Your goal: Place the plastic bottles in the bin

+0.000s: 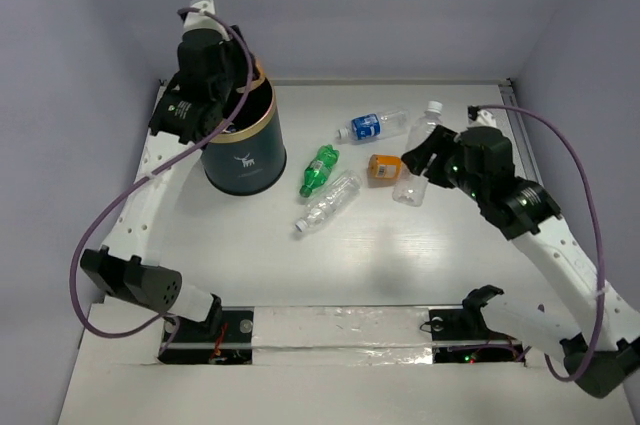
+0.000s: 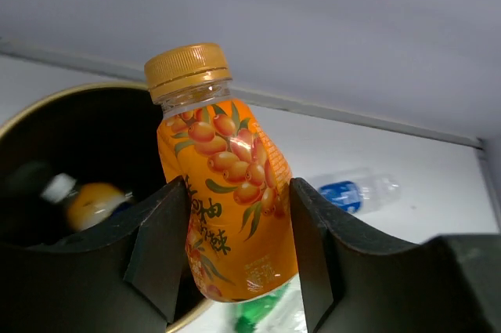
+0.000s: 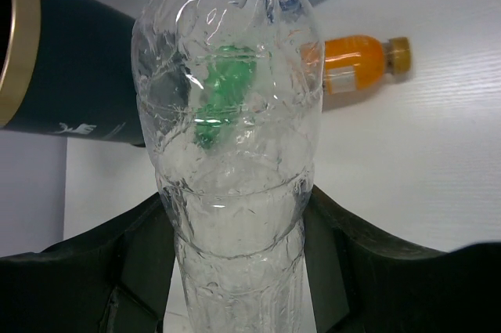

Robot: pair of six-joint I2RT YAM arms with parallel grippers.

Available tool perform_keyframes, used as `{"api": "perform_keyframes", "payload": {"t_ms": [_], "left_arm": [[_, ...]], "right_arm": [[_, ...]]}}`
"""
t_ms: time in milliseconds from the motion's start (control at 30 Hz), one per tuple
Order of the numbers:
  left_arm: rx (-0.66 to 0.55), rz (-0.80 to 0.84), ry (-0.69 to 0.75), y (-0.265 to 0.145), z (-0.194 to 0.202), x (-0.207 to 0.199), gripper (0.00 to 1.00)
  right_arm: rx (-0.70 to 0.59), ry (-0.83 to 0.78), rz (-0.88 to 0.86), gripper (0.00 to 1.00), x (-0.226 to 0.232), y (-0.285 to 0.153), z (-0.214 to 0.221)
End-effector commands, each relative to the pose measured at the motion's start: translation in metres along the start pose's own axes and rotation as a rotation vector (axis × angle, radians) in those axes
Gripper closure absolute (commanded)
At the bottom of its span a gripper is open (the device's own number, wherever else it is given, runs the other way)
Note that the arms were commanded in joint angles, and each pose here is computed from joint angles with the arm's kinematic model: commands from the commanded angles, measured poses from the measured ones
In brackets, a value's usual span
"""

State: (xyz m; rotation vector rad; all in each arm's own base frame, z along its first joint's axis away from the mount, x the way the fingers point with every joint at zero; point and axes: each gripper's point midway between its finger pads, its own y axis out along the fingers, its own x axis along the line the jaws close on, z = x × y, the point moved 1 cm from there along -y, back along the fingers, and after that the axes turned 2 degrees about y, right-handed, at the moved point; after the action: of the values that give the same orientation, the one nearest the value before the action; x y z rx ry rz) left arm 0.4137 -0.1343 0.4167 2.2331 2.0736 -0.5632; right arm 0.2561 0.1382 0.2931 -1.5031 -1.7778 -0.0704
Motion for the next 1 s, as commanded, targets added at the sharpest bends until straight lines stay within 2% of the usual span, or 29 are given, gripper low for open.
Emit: {"api": "perform_keyframes", "payload": {"t_ms": [0,33,100,167,200,233,300,367,500,600,633,667,733,767,967], "left_arm": [[-0.04,-0.096,-0.01,-0.013,-0.011,0.048,0.62],[-0.013,-0.126,-0.006,-0.008,0.003,0.062,0.61],[-0.019,-0.165,-0.015,-0.008,0.006,0.083,0.56],[0.019,-0.191,-0.015,-0.005,0.026,0.096,0.35],[0.009,-0.188,-0.018,-0.008,0.023,0.095,0.34],[0.022,-0.19,-0.016,-0.009,0.03,0.098,0.25],[-0.001,-0.171,-0.024,-0.019,0.024,0.094,0.18],[-0.013,-0.143,-0.034,-0.028,0.018,0.089,0.13],[-0.061,-0.079,-0.067,-0.061,0.003,0.078,0.13],[-0.073,-0.032,-0.076,-0.082,0.003,0.072,0.18],[-0.056,-0.027,-0.074,-0.084,0.012,0.073,0.26],[-0.048,-0.011,-0.075,-0.09,0.015,0.072,0.33],[-0.021,0.005,-0.081,-0.102,0.032,0.074,0.41],[-0.008,0.015,-0.084,-0.107,0.038,0.073,0.41],[0.107,0.022,-0.104,-0.13,0.093,0.077,0.42]], "right_arm": [[-0.041,-0.048,-0.213,0.46,0.07,0.002,-0.022],[-0.045,-0.057,-0.241,0.46,0.082,0.003,-0.025],[-0.036,-0.088,-0.292,0.46,0.115,0.009,-0.028],[-0.033,-0.111,-0.349,0.46,0.15,0.017,-0.034],[-0.033,-0.118,-0.369,0.46,0.162,0.019,-0.037],[-0.039,-0.124,-0.388,0.46,0.173,0.022,-0.04],[-0.022,-0.148,-0.396,0.46,0.19,0.045,-0.037],[-0.061,-0.141,-0.441,0.46,0.216,0.048,-0.056],[-0.074,-0.135,-0.517,0.46,0.262,0.078,-0.065],[-0.094,-0.124,-0.562,0.46,0.295,0.102,-0.072],[-0.089,-0.117,-0.587,0.46,0.305,0.106,-0.073],[-0.053,-0.121,-0.588,0.46,0.311,0.13,-0.055],[-0.094,-0.091,-0.652,0.46,0.333,0.128,-0.07],[-0.068,-0.087,-0.652,0.46,0.338,0.147,-0.054],[-0.09,0.012,-0.747,0.46,0.369,0.17,-0.04]]}}
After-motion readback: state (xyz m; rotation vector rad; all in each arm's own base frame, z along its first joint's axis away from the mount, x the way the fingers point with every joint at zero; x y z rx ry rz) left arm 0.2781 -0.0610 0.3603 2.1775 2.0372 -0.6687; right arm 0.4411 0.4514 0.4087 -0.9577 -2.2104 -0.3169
